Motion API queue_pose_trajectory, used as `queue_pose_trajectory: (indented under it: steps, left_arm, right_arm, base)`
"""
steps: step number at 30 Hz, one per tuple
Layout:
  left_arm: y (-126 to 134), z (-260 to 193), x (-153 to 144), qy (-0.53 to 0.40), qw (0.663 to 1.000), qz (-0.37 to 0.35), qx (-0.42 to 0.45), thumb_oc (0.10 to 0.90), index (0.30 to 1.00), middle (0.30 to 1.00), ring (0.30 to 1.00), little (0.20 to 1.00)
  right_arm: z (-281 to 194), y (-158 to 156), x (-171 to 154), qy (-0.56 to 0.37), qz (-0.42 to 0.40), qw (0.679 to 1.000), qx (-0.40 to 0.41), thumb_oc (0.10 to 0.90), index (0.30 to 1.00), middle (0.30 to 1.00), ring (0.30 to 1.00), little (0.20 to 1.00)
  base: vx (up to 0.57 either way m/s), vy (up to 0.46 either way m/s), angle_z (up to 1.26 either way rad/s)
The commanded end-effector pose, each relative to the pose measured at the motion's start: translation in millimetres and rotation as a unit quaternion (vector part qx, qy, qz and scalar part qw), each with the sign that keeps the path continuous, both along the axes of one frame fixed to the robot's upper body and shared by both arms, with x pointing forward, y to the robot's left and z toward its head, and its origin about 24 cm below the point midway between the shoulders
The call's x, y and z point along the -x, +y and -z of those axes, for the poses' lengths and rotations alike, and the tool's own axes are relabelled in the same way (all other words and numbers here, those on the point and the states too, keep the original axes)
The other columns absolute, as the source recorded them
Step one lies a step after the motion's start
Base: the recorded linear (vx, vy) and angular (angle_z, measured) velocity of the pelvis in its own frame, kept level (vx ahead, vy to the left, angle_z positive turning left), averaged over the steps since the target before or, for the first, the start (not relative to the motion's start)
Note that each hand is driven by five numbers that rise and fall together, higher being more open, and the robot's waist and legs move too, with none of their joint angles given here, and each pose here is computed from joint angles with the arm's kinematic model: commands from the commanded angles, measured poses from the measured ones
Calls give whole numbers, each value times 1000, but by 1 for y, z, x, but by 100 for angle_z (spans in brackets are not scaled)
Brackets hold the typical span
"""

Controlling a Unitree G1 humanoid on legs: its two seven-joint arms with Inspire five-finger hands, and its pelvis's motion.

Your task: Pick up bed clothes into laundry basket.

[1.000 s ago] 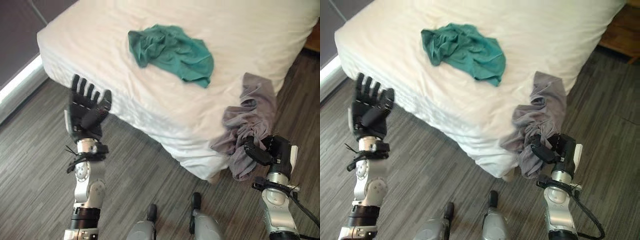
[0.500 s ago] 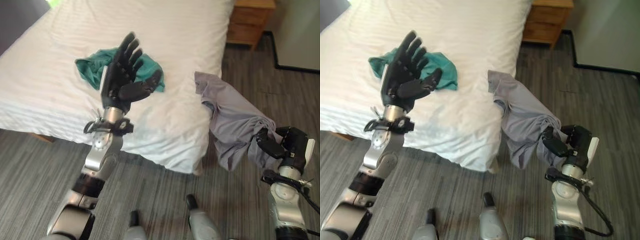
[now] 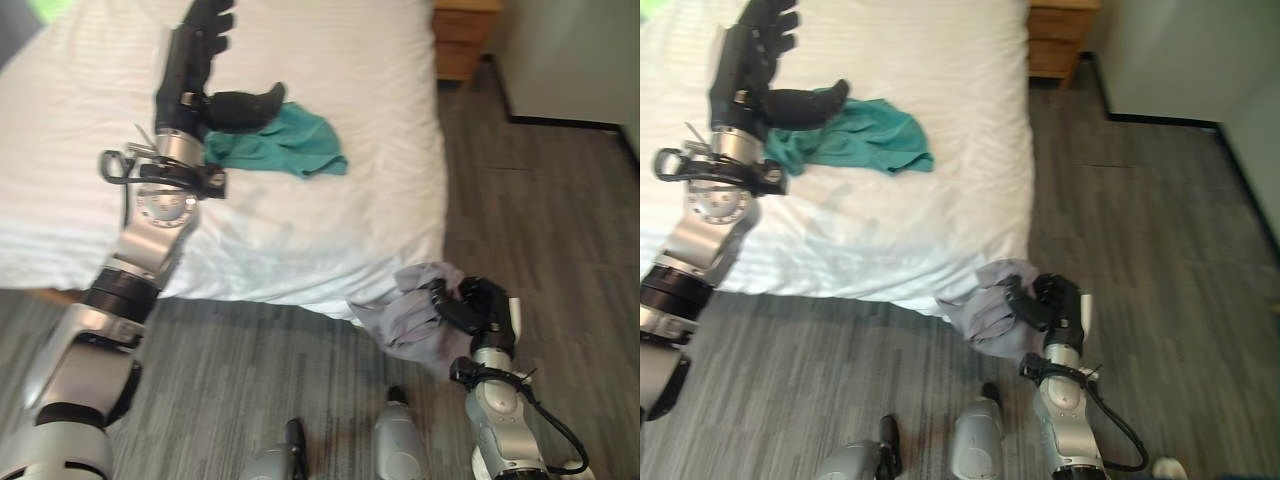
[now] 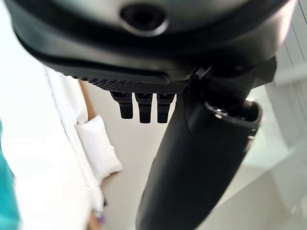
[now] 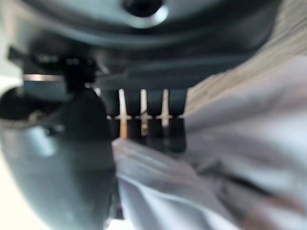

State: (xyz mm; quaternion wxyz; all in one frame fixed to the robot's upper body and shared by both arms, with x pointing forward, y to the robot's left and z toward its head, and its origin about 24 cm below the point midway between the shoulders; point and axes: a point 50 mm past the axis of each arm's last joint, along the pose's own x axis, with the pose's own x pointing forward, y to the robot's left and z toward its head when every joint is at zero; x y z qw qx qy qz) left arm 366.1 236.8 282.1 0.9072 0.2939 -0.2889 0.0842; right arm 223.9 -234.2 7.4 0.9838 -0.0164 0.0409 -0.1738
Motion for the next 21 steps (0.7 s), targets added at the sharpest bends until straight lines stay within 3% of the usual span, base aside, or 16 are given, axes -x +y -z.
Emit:
queue_pose_trajectory:
  steps: [1, 5, 10, 19, 21]
  left_arm:
    - [17, -87, 12, -95, 987, -90, -94, 800, 900, 900, 900, 900]
    - [37, -89, 3, -53, 974, -169, -142, 800, 900, 900, 900, 900]
    - [74, -78, -4, 13, 961, -254, -108, 800, 900, 900, 900, 900]
    - [73, -107, 4, -16, 947, -289, -139, 800, 900, 900, 900, 900]
    - [78, -111, 8, -24, 951, -286, -112, 800, 900, 900, 900, 900]
  right_arm:
    - [-56, -43, -10, -132, 24, 990, 51, 400, 300, 300, 300, 300]
    - [-63, -55, -10, -140, 36, 988, 58, 400, 300, 300, 300, 300]
    - [-56, -47, -8, -126, 2, 990, 57, 400, 300, 300, 300, 300]
    - [-47, -37, -4, -91, -59, 990, 90, 400, 300, 300, 300, 300]
    - [-44, -34, -2, -83, -68, 990, 94, 400, 300, 300, 300, 300]
  base:
    - [64, 32, 0]
    - [-28, 2, -13]
    - [-7, -61, -6]
    - [-32, -28, -8]
    - [-1, 11, -9]
